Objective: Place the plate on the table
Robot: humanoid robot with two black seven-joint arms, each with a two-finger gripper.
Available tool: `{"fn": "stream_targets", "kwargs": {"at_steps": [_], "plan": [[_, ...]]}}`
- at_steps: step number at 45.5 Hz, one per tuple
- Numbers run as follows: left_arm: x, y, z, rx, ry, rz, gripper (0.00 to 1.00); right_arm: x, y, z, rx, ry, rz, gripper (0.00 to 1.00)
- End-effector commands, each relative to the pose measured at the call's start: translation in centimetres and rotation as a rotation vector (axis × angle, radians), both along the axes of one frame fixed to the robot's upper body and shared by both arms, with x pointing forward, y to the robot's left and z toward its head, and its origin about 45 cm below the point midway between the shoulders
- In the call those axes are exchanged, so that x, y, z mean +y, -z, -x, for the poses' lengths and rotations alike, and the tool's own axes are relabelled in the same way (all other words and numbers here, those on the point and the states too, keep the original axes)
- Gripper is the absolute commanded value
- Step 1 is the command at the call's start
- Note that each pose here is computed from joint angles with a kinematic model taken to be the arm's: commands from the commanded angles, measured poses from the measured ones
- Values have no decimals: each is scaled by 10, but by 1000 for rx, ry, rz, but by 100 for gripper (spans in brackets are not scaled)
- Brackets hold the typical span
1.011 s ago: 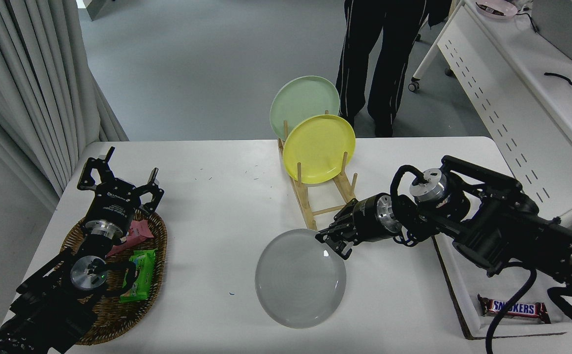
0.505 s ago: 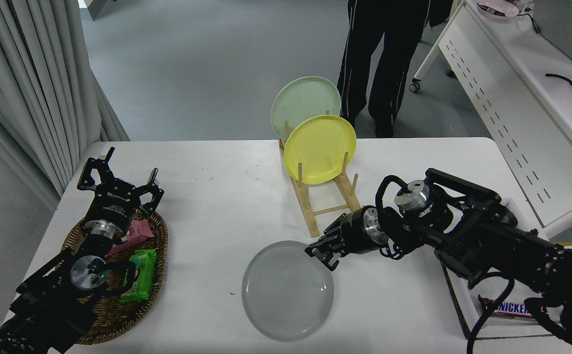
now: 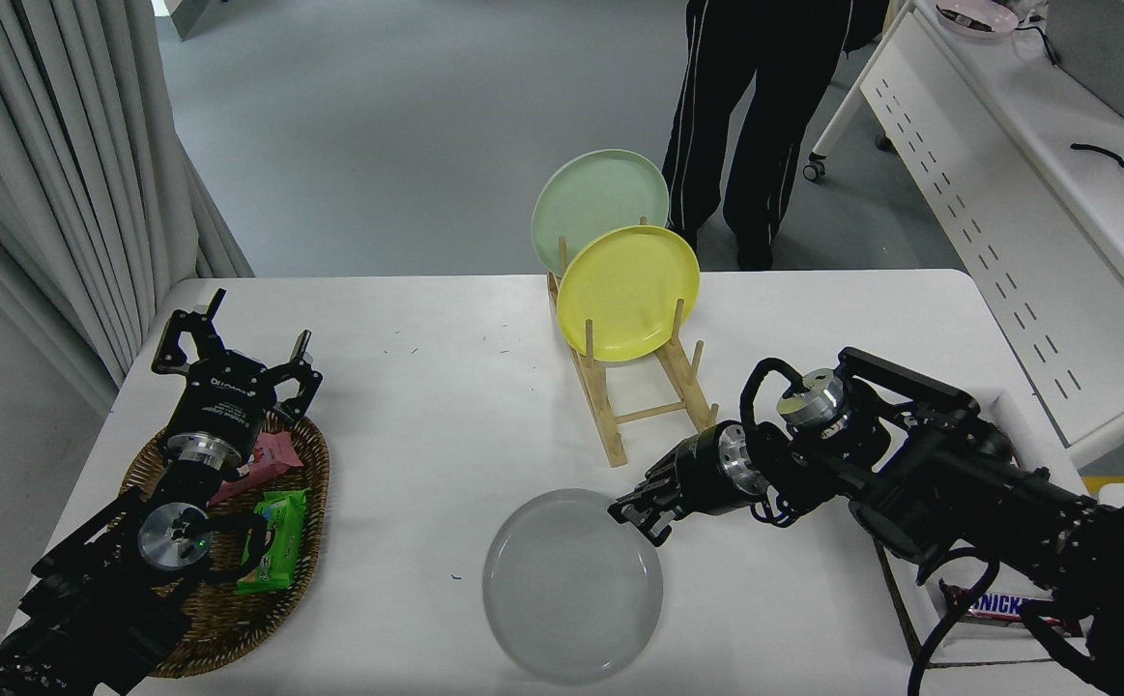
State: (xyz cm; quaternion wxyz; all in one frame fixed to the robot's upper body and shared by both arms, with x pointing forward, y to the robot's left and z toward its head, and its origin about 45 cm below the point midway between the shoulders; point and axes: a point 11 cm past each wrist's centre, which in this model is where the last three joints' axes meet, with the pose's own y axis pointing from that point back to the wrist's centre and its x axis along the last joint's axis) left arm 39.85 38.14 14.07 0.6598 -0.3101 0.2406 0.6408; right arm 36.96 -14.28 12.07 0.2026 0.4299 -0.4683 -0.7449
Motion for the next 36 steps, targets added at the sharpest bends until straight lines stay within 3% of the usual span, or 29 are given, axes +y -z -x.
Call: {"fn": "stream_targets", "kwargs": {"at_steps": [1, 36], "plan": [[0, 0, 0, 0, 0, 0, 100, -6, 7, 2, 18, 13, 18, 0], [0, 0, 0, 0, 0, 0, 100, -12, 14, 1, 8, 19, 34, 0]]}}
